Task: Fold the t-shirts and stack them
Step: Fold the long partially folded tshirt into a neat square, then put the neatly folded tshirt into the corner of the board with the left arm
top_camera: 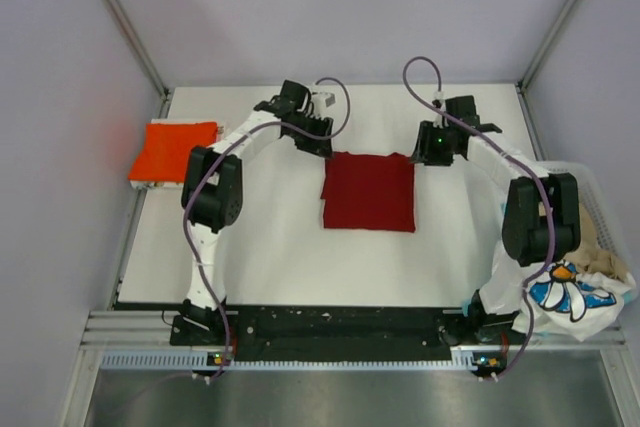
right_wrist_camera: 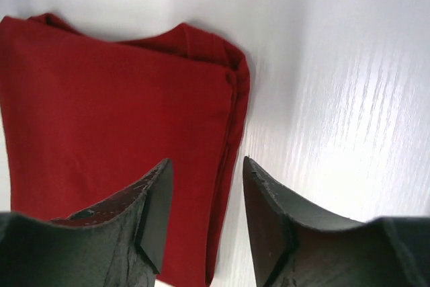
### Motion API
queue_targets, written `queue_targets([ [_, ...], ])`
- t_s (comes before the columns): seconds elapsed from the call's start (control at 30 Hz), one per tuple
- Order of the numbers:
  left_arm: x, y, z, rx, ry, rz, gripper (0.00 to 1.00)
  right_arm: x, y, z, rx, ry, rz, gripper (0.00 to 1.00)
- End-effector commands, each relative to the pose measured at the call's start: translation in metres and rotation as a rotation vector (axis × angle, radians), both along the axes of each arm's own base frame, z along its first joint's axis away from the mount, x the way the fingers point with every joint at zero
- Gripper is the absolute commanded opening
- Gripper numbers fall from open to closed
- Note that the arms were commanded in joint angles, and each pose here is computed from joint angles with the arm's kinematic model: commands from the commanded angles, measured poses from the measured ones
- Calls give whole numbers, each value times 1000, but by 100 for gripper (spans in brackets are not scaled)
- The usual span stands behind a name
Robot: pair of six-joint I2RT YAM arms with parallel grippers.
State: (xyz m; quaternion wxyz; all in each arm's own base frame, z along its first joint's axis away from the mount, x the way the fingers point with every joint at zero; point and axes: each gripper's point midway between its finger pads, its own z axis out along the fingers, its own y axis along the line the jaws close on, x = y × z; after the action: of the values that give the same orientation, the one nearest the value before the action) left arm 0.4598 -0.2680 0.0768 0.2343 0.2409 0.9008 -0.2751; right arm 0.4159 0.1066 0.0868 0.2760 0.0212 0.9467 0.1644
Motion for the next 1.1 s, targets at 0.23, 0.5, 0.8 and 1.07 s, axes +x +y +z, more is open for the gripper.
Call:
queue_targets([
  [0.23,-41,-6,-4,-127,131,77,54,-44,16,-22,120,79,45,51],
  [0.5,-63,-30,-53,-164,320,51,53,-45,21,-14,146,52,64,52],
  [0.8,-56,-24,-18,-284,322,0,0,-51,14,14,111,-37,72,91],
  [1.07,-45,67,17,-82,105,-50,0,-66,0,36,38,-105,85,99],
])
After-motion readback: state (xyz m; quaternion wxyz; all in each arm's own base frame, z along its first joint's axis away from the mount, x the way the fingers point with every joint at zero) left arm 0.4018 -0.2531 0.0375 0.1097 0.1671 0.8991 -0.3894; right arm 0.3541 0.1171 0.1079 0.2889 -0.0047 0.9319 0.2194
